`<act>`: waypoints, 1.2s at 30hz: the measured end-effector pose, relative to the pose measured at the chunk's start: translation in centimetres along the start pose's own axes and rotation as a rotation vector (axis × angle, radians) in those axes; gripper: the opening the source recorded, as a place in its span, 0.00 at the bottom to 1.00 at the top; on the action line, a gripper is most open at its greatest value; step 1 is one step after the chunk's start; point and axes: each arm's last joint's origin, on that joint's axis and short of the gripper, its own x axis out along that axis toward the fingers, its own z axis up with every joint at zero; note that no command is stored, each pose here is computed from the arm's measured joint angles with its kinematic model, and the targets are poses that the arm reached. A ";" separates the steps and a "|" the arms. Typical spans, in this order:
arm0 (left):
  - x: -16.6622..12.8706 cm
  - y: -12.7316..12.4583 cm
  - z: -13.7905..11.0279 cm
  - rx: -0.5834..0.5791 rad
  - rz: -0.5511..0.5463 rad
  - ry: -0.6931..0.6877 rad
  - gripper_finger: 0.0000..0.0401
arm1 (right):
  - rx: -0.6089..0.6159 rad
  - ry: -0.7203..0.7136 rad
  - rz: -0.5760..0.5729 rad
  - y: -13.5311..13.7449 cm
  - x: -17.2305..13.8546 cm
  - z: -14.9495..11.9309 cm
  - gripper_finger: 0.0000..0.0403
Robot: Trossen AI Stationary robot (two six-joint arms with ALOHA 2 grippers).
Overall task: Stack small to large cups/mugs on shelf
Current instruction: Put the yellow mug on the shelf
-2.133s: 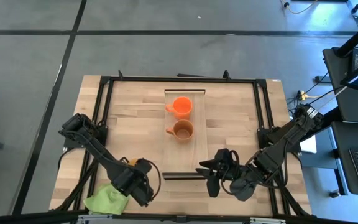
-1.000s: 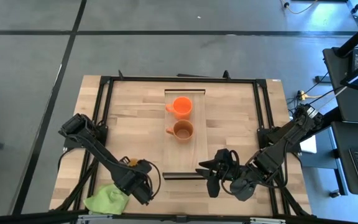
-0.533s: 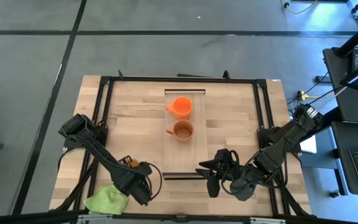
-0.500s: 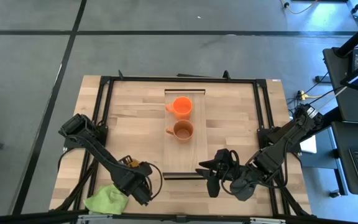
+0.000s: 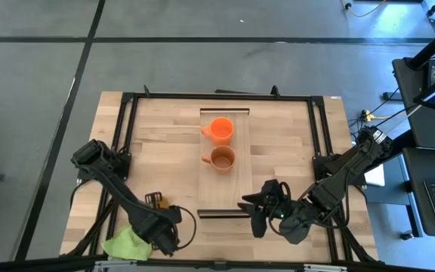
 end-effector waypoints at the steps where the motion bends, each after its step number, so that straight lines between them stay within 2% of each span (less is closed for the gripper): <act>1: -0.4 -0.2 0.0 0.016 -0.010 -0.007 0.02 | -0.002 -0.004 -0.004 0.0 0.0 0.0 0.39; 7: -4.4 -0.4 0.7 0.112 -0.064 -0.072 0.02 | -0.002 -0.038 -0.017 -0.1 0.0 0.1 0.39; 15: -11.4 2.5 3.0 0.170 -0.085 -0.185 0.02 | 0.020 -0.067 -0.027 -0.1 0.0 0.2 0.39; 19: -13.6 3.8 4.4 0.222 -0.128 -0.268 0.02 | 0.050 -0.150 -0.059 -0.3 -0.1 0.4 0.39; 27: -14.5 4.8 7.0 0.365 -0.124 -0.309 0.02 | 0.117 -0.421 -0.155 -2.1 -2.8 3.0 0.39; 31: -14.4 4.7 8.6 0.423 -0.116 -0.326 0.02 | 0.121 -0.459 -0.160 -2.5 -3.7 4.0 0.39; 36: -14.8 5.1 10.6 0.485 -0.128 -0.365 0.02 | 0.122 -0.466 -0.183 -2.9 -3.3 4.6 0.39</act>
